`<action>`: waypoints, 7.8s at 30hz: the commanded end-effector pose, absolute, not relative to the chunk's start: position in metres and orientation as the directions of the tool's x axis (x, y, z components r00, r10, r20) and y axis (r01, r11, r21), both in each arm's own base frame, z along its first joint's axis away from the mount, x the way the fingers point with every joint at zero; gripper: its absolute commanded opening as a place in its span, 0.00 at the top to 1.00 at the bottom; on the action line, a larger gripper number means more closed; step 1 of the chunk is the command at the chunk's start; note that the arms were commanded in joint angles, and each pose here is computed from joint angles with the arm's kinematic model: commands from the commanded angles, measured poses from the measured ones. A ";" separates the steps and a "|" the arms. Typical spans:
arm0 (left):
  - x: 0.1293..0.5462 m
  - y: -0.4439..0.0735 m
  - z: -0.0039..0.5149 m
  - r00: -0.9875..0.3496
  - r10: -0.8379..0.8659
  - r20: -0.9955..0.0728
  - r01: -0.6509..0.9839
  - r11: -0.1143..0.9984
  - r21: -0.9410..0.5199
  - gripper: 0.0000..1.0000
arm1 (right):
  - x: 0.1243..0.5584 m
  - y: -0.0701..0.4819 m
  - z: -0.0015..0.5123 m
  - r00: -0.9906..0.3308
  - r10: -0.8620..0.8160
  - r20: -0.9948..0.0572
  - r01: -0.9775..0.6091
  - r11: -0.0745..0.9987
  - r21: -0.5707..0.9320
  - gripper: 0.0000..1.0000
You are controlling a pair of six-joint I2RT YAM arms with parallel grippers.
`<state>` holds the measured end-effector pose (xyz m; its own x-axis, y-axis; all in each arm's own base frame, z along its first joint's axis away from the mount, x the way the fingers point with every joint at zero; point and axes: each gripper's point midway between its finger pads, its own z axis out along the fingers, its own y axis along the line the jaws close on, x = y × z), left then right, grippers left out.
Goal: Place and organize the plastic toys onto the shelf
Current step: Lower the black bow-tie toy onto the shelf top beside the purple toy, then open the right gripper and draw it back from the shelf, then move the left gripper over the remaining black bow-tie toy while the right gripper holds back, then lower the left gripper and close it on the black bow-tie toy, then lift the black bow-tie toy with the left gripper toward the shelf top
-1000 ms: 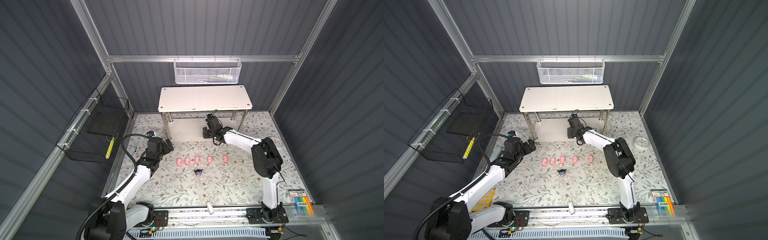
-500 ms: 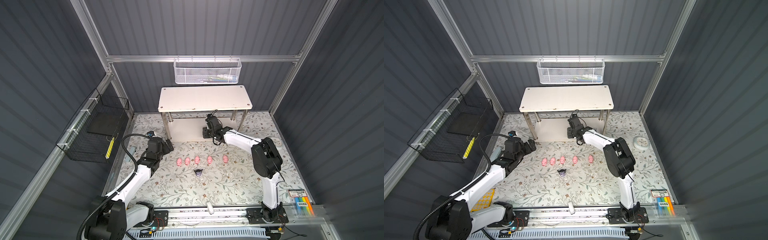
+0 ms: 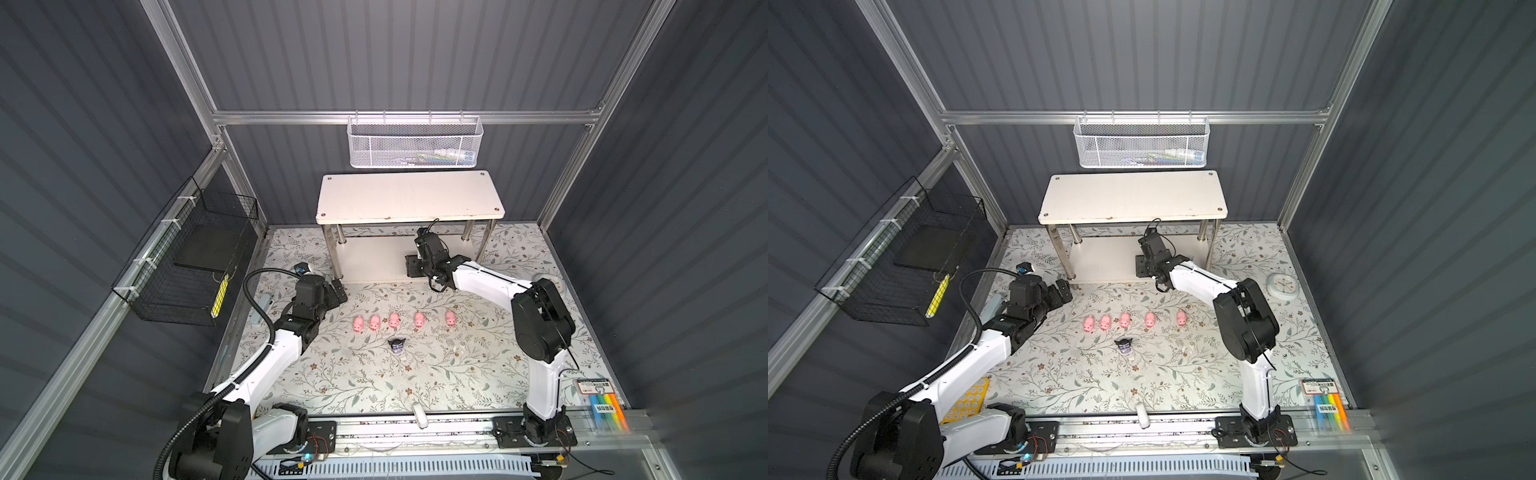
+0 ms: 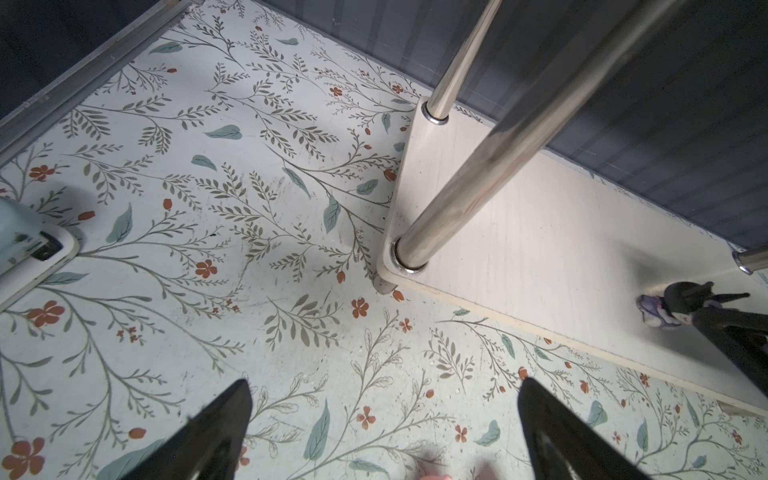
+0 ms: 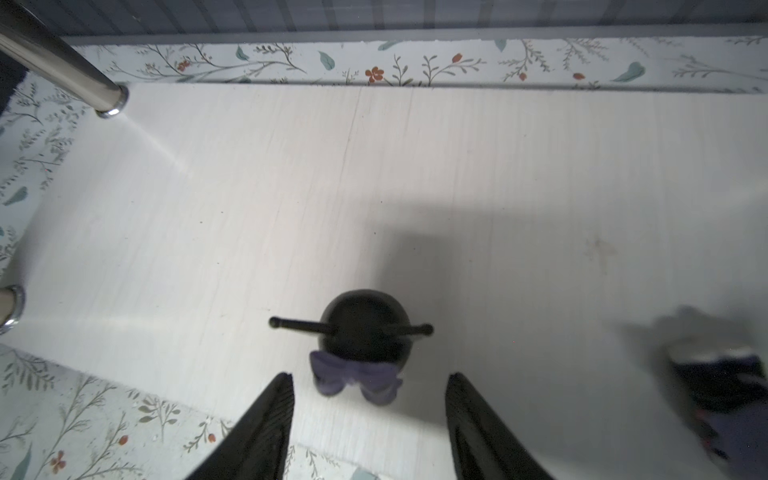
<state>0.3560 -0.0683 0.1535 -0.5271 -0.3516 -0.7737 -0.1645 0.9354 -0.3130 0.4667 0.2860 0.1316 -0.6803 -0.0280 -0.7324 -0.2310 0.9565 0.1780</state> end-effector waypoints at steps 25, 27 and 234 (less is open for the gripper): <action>0.308 -0.106 0.189 -0.511 -0.296 -0.807 -0.120 0.954 -0.274 0.00 | 0.327 0.231 0.170 -0.612 0.083 -0.787 -0.254 0.921 0.295 0.34; 0.294 -0.119 0.188 -0.529 -0.290 -0.798 -0.111 0.955 -0.274 0.00 | 0.317 0.221 0.168 -0.613 0.097 -0.784 -0.233 0.926 0.297 0.34; 0.222 -0.290 0.103 -0.603 -0.003 -0.798 0.178 0.974 -0.139 0.58 | 0.278 0.151 0.113 -0.611 0.183 -0.770 -0.118 0.941 0.317 0.30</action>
<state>0.2203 -0.2831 0.0872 -0.6320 -0.0384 -0.7740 0.0967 0.9870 -0.1280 0.2765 0.1521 0.1121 -0.6171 0.1724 -0.7677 -0.1229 0.9426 0.3105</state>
